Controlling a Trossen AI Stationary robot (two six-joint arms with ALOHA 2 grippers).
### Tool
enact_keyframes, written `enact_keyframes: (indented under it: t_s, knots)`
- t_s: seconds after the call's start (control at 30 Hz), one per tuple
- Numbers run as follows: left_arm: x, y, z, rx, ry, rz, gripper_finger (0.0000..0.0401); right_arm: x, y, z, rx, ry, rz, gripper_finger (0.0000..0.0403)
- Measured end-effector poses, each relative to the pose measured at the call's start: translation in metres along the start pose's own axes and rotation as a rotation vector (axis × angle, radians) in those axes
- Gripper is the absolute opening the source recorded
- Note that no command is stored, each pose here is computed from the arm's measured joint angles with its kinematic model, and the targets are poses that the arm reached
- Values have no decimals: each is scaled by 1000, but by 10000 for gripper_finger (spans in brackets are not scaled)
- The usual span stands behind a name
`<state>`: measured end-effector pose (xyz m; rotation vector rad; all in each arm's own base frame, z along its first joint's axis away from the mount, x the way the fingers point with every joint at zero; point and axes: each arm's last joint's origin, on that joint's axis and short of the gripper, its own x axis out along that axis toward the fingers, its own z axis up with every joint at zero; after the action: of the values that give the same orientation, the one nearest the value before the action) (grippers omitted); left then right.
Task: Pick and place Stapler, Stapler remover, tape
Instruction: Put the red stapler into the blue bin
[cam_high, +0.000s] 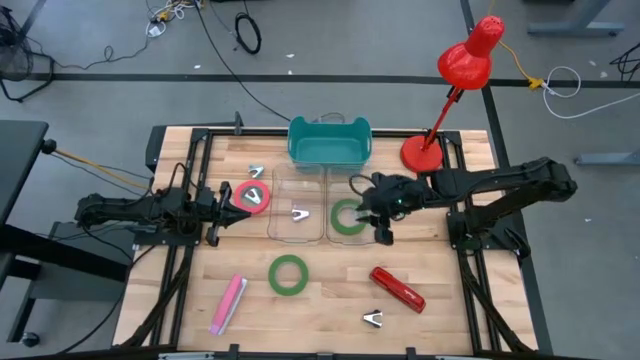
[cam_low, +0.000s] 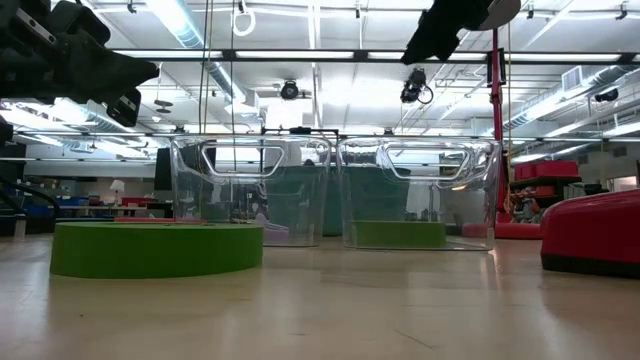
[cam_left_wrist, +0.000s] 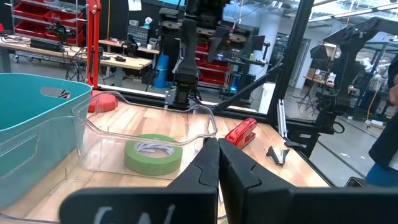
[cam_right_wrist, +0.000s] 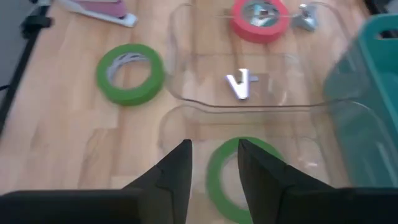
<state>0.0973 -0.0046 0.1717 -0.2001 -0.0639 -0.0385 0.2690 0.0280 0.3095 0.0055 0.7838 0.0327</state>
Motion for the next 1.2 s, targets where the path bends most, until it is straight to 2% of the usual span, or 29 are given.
enact_keyframes:
  t_s: [0.2,0.33,0.5,0.9,0.97,1.2]
  knots:
    - [0,0,0,1,1,0,3,-3,34,-5,-54,14,91,132]
    - [0,0,0,1,0,0,3,-7,58,-14,-53,73,156,132]
    - [0,0,0,1,0,0,3,-16,86,-31,-135,166,217,132]
    - [0,0,0,1,0,1,3,-34,128,-55,-163,256,306,132]
    - [0,0,0,0,0,0,3,-37,133,-58,-140,265,315,132]
    - [0,0,0,0,0,0,3,-36,138,-64,55,351,291,137]
